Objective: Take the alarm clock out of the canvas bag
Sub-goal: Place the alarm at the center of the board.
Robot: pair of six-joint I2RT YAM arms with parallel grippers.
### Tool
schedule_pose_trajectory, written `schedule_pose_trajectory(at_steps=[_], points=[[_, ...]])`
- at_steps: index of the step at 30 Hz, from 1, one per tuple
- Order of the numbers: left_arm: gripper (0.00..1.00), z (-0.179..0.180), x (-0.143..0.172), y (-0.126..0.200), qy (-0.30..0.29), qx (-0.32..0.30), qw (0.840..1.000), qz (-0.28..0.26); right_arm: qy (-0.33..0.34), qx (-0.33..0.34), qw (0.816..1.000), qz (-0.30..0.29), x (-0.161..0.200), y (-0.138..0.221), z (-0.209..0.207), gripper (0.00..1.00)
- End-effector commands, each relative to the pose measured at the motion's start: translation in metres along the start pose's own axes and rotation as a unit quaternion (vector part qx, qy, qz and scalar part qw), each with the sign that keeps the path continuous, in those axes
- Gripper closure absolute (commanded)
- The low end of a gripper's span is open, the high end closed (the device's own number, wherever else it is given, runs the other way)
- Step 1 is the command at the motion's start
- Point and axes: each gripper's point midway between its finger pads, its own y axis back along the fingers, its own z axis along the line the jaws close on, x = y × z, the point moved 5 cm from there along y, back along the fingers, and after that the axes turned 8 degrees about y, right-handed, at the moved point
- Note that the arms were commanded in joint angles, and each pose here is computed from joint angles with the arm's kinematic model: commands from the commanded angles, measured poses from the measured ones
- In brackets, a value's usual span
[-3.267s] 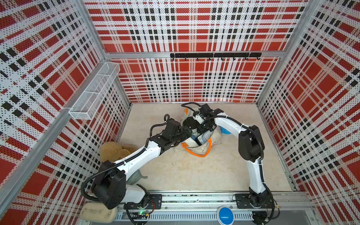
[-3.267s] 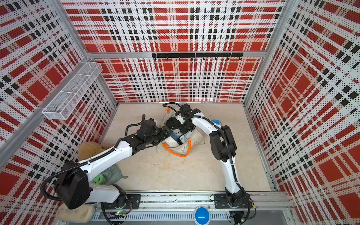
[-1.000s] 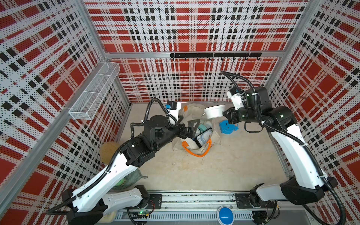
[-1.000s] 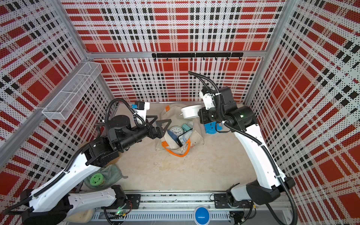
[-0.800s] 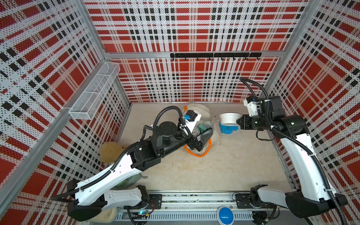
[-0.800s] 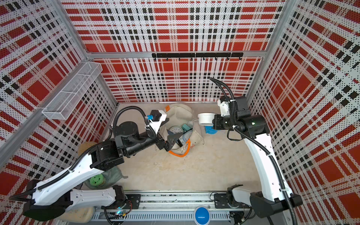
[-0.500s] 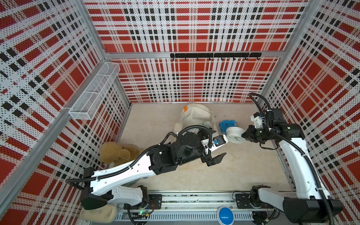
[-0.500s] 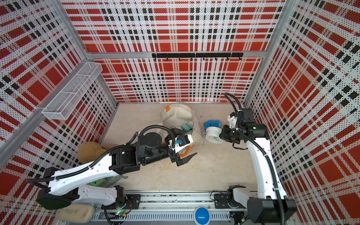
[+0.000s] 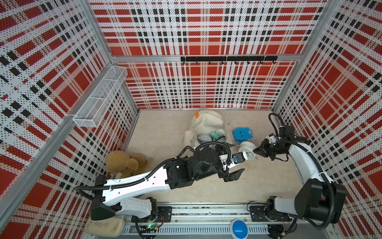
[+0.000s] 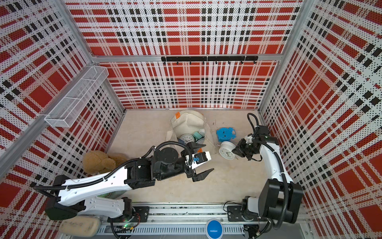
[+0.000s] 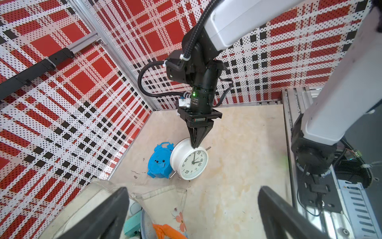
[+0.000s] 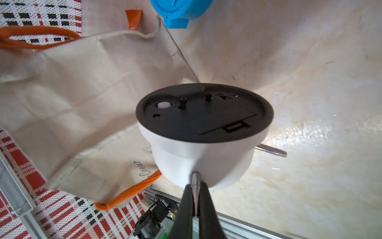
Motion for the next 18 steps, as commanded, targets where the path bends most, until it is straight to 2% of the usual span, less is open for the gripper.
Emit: schedule_pose_trajectory(at_steps=[1,5,12,18], points=[[0.01,0.001,-0.001,0.004,0.014,-0.008,1.0,-0.015,0.007,-0.052,0.999,0.006,-0.014,-0.008,0.01,1.0],[0.01,0.001,0.002,0.005,0.024,-0.012,0.999,-0.018,-0.021,-0.068,0.997,0.021,-0.026,-0.014,0.006,1.0],[0.01,0.0,0.003,0.005,0.038,-0.009,0.999,-0.017,-0.12,-0.113,0.985,0.048,-0.038,-0.027,-0.018,1.0],[0.0,0.0,0.004,0.006,0.035,-0.007,0.999,-0.012,-0.144,-0.062,0.986,0.056,-0.046,-0.037,-0.046,1.0]])
